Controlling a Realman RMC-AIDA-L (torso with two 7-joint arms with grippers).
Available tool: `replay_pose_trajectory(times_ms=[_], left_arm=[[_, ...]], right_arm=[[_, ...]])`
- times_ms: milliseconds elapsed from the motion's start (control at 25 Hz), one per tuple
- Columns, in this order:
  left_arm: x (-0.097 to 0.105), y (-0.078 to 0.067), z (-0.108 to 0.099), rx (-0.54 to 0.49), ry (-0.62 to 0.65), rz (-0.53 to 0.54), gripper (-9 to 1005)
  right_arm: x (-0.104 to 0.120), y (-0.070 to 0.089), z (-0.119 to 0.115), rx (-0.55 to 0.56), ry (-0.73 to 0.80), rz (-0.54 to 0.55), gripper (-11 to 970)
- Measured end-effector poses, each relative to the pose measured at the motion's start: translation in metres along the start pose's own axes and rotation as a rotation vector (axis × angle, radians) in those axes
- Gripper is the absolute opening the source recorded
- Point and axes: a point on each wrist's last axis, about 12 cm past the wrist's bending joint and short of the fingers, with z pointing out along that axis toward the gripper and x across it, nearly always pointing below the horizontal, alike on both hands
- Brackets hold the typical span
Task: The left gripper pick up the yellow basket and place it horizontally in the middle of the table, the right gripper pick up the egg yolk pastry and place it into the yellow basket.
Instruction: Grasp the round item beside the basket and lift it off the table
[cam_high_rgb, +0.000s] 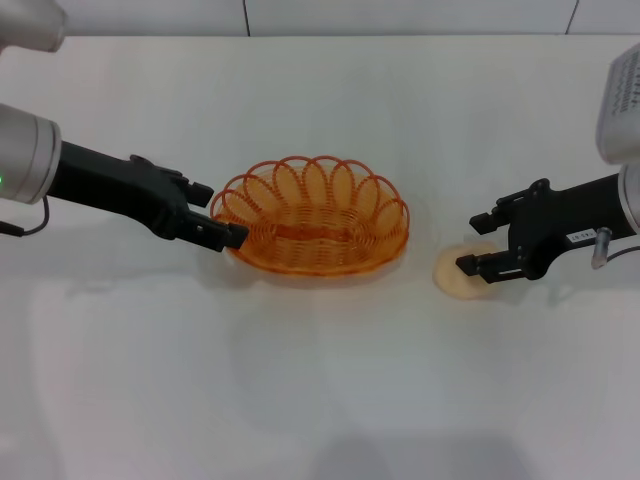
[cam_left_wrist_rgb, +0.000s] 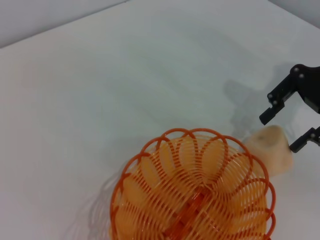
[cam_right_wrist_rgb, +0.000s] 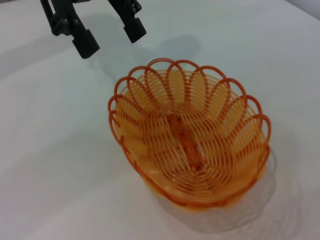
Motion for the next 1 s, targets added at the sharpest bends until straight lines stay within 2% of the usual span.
replay_pose_trajectory(times_ms=[560,1000], left_arm=[[0.0,0.001,0.0003,-0.004,-0.002,-0.003,858],[-0.0004,0.0014,-0.0002,-0.005,-0.007,-0.005,854]], right_arm=[[-0.0008,0.0018,0.0036,-0.007,0.008,-0.005,480],[-0.0025,0.0049,0.0029,-0.036,0.016,0.007,331]])
